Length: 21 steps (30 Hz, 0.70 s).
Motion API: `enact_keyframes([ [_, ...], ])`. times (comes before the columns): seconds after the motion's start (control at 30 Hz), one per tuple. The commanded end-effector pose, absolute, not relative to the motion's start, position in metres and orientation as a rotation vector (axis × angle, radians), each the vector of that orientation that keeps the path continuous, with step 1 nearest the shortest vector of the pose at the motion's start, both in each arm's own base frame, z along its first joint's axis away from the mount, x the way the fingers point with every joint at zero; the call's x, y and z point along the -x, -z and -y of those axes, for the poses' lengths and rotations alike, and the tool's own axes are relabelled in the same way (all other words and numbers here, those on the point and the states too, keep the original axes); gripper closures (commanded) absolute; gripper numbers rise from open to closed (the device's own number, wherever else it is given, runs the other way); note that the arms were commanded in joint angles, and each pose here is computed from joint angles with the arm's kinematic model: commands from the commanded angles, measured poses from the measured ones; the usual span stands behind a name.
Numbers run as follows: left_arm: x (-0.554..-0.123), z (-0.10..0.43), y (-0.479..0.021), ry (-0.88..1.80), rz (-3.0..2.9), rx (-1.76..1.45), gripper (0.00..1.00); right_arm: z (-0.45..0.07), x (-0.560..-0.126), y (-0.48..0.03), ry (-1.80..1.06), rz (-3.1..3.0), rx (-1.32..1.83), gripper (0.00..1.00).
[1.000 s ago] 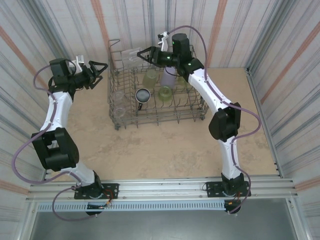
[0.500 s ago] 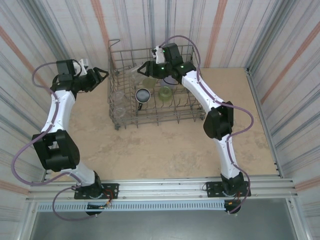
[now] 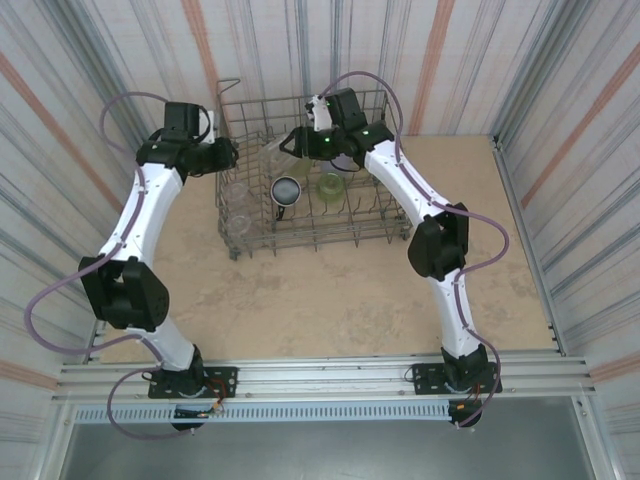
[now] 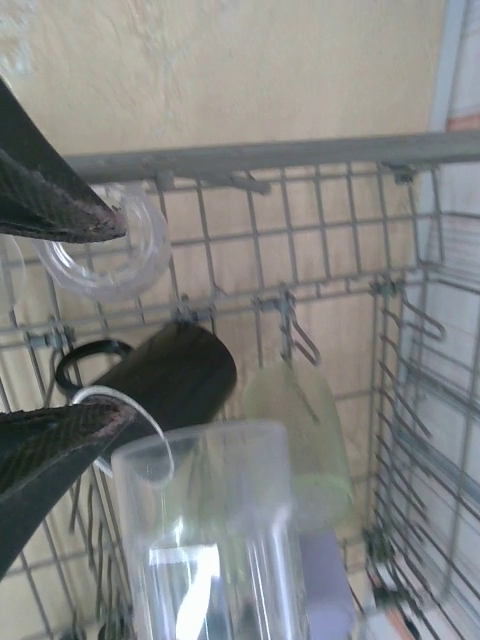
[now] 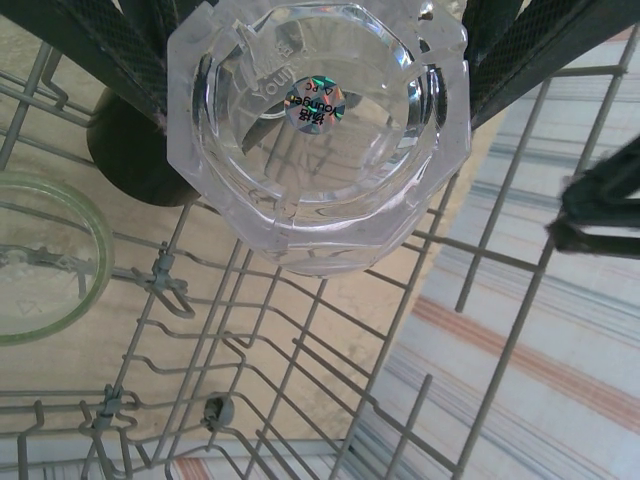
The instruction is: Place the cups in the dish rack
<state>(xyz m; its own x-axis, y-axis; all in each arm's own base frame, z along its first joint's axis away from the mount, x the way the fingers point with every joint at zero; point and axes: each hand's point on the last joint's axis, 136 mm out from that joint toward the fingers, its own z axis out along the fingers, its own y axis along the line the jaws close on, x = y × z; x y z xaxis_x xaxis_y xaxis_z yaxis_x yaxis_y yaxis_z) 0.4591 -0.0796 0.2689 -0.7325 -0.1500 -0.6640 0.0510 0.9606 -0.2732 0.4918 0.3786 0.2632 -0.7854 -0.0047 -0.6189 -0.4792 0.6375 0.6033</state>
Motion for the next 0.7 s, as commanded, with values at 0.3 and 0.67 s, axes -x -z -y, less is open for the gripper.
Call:
enact_keyframes([
  [0.3, -0.433, 0.069, -0.298, 0.162, -2.318, 0.048, 0.46, -0.373, -0.474, -0.307, -1.064, -2.182, 0.432, 0.68],
  [0.67, -0.433, 0.062, -0.266, 0.040, -2.409, 0.023, 0.50, -0.374, -0.472, -0.308, -1.064, -2.186, 0.432, 0.68],
])
